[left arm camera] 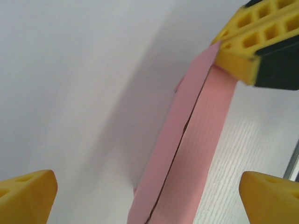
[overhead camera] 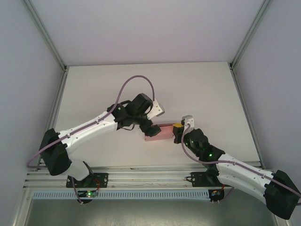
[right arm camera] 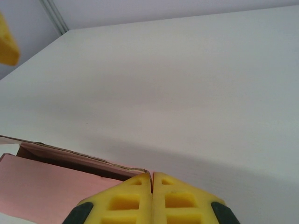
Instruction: Assemble paper box
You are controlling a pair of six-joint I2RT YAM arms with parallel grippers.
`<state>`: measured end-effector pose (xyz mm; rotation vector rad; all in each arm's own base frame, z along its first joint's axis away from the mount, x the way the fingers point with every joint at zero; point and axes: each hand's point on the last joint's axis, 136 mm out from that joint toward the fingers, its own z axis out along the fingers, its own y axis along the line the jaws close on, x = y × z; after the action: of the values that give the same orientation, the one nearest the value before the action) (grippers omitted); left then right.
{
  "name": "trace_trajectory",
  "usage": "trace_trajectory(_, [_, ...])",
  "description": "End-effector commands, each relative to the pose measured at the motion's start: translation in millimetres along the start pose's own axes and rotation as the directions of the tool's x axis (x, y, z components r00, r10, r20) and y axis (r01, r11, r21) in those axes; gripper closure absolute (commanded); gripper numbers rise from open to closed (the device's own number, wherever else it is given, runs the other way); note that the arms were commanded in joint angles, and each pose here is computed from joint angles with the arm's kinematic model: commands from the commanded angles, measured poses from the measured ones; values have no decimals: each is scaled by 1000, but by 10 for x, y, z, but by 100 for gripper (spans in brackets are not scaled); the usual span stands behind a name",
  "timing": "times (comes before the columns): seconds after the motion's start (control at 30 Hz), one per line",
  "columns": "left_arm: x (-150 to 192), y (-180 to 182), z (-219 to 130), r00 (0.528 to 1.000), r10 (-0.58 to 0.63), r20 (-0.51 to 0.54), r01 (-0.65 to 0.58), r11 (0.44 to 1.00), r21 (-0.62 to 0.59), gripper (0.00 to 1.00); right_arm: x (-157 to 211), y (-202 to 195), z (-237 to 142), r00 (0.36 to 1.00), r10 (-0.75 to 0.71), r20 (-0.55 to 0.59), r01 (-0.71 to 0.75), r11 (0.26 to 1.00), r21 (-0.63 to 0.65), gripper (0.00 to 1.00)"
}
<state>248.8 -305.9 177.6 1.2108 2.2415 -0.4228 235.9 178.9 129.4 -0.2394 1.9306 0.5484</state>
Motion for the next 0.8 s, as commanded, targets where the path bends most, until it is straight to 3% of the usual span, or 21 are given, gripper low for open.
trace_trajectory(0.0, [438, 68, 22, 986, -126, -106, 113, 986, -120, 8, 522, -252, -47, 980, -25, -199, 46, 994, 103, 100])
trace_trajectory(0.13, [570, 147, 60, 978, -167, -123, 143, 973, -180, 23, 515, -191, -36, 976, -36, -214, 55, 995, 83, 100])
trace_trajectory(0.2, [535, 172, 80, 976, -179, -128, 152, 970, -192, 37, 511, -194, -25, 975, -37, -219, 58, 994, 89, 100])
trace_trajectory(0.4, [555, -11, 242, 973, -185, -140, 174, 981, -85, 26, 551, -200, 15, 969, -28, -244, 56, 993, 107, 100])
trace_trajectory(0.5, [631, 55, 257, 965, -197, -170, 176, 976, -132, 33, 541, -174, 18, 970, -30, -242, 55, 994, 97, 100])
trace_trajectory(0.67, [554, 120, 176, 967, -220, -129, 197, 966, -167, 34, 527, -161, 5, 971, -35, -237, 57, 995, 87, 100])
trace_trajectory(0.77, [549, 144, 144, 962, -236, -135, 210, 960, -186, 40, 529, -158, -3, 970, -36, -239, 58, 995, 86, 100])
